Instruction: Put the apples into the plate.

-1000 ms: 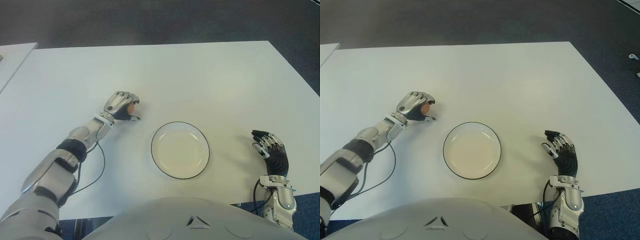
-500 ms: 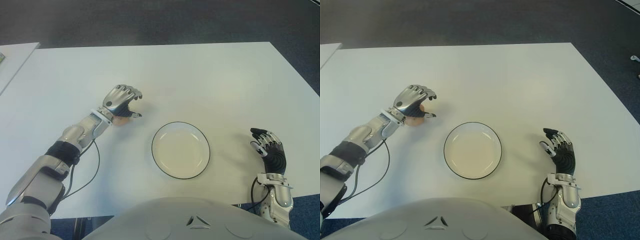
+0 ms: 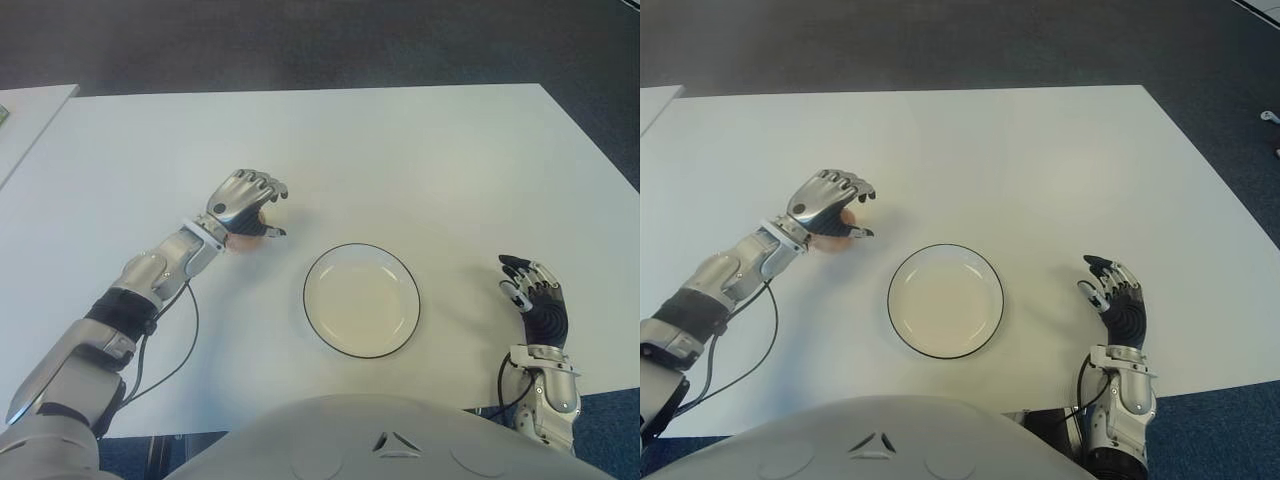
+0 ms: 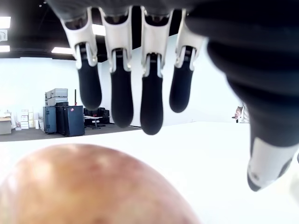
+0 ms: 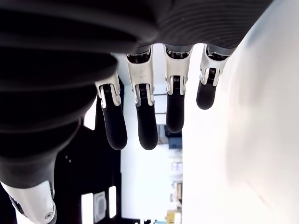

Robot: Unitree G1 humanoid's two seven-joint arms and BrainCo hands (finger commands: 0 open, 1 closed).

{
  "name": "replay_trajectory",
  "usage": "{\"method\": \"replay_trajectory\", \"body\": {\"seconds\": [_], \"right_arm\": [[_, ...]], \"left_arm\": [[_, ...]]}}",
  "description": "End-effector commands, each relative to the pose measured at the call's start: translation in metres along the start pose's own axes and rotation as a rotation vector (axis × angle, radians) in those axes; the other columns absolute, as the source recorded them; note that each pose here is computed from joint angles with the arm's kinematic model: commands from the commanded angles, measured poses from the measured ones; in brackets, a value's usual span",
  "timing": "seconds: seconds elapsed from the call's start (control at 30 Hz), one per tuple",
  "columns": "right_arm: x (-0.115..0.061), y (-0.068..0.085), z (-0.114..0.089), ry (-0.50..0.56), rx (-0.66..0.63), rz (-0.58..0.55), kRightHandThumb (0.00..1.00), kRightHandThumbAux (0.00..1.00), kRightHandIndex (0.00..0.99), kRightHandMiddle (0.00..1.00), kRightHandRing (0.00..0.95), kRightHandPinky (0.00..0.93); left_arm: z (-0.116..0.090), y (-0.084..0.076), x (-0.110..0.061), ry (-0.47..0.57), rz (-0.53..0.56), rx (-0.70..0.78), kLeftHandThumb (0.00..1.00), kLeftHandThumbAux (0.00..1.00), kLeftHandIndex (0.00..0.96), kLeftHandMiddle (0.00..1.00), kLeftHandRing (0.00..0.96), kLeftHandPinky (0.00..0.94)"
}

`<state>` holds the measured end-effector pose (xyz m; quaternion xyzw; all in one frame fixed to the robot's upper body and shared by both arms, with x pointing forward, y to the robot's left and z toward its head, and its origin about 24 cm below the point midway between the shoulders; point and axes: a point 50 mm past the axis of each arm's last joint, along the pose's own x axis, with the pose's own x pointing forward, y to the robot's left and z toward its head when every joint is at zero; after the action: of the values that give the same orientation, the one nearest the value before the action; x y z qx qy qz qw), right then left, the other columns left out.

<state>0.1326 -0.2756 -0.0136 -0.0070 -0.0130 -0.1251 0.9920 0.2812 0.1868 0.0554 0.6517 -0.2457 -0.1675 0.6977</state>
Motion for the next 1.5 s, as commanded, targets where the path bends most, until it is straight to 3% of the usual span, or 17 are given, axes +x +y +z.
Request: {"method": "replay_trajectory", "body": {"seconds": [0.03, 0.9, 0.97, 1.0, 1.03, 1.1, 1.13, 1.2, 1.3, 1.5], "right_arm": [[-0.020, 0.012, -0.027, 0.155, 0.055, -0.007, 0.261, 0.666, 0.367, 0.350, 0.235, 0.179], [-0.022, 0.018, -0.028, 0.178, 0.049, 0.001, 0.285, 0.622, 0.384, 0.347, 0.222, 0.140], [-0.023, 0.018, -0.028, 0.180, 0.047, 0.002, 0.285, 0.620, 0.383, 0.349, 0.222, 0.129], [-0.023, 0.018, -0.028, 0.181, 0.046, 0.002, 0.285, 0.619, 0.383, 0.349, 0.222, 0.127], [-0.023, 0.018, -0.028, 0.182, 0.046, 0.001, 0.286, 0.619, 0.384, 0.350, 0.222, 0.121], [-0.023, 0.018, -0.029, 0.183, 0.046, 0.001, 0.287, 0.618, 0.384, 0.353, 0.222, 0.114], [-0.023, 0.018, -0.029, 0.185, 0.049, 0.002, 0.287, 0.617, 0.385, 0.353, 0.222, 0.113], [-0.024, 0.019, -0.029, 0.187, 0.058, 0.004, 0.287, 0.609, 0.386, 0.358, 0.226, 0.117], [-0.024, 0.020, -0.029, 0.187, 0.062, 0.006, 0.286, 0.603, 0.388, 0.362, 0.230, 0.123], [-0.024, 0.020, -0.029, 0.190, 0.054, 0.011, 0.279, 0.602, 0.380, 0.355, 0.227, 0.131]], "left_arm": [[-0.002, -0.004, -0.006, 0.012, -0.052, 0.019, 0.855, 0.666, 0.401, 0.540, 0.835, 0.786], [0.004, 0.005, -0.006, -0.002, -0.002, 0.038, 0.854, 0.663, 0.409, 0.556, 0.808, 0.780], [0.004, 0.005, -0.007, 0.004, -0.003, 0.042, 0.844, 0.662, 0.414, 0.528, 0.623, 0.603], [0.004, 0.005, -0.007, 0.016, -0.017, 0.049, 0.842, 0.662, 0.414, 0.524, 0.597, 0.579], [0.004, 0.005, -0.007, 0.024, -0.027, 0.054, 0.711, 0.574, 0.370, 0.423, 0.448, 0.433], [0.003, 0.005, -0.007, 0.044, -0.053, 0.068, 0.554, 0.473, 0.300, 0.271, 0.244, 0.233], [0.002, 0.005, -0.009, 0.063, -0.087, 0.089, 0.529, 0.458, 0.285, 0.240, 0.206, 0.195], [0.001, 0.005, -0.010, 0.104, -0.157, 0.136, 0.426, 0.365, 0.138, 0.098, 0.084, 0.079], [0.000, 0.007, -0.012, 0.140, -0.195, 0.169, 0.352, 0.286, 0.047, 0.032, 0.027, 0.026], [-0.006, 0.010, -0.013, 0.166, -0.196, 0.237, 0.272, 0.180, 0.004, 0.003, 0.002, 0.002]]}}
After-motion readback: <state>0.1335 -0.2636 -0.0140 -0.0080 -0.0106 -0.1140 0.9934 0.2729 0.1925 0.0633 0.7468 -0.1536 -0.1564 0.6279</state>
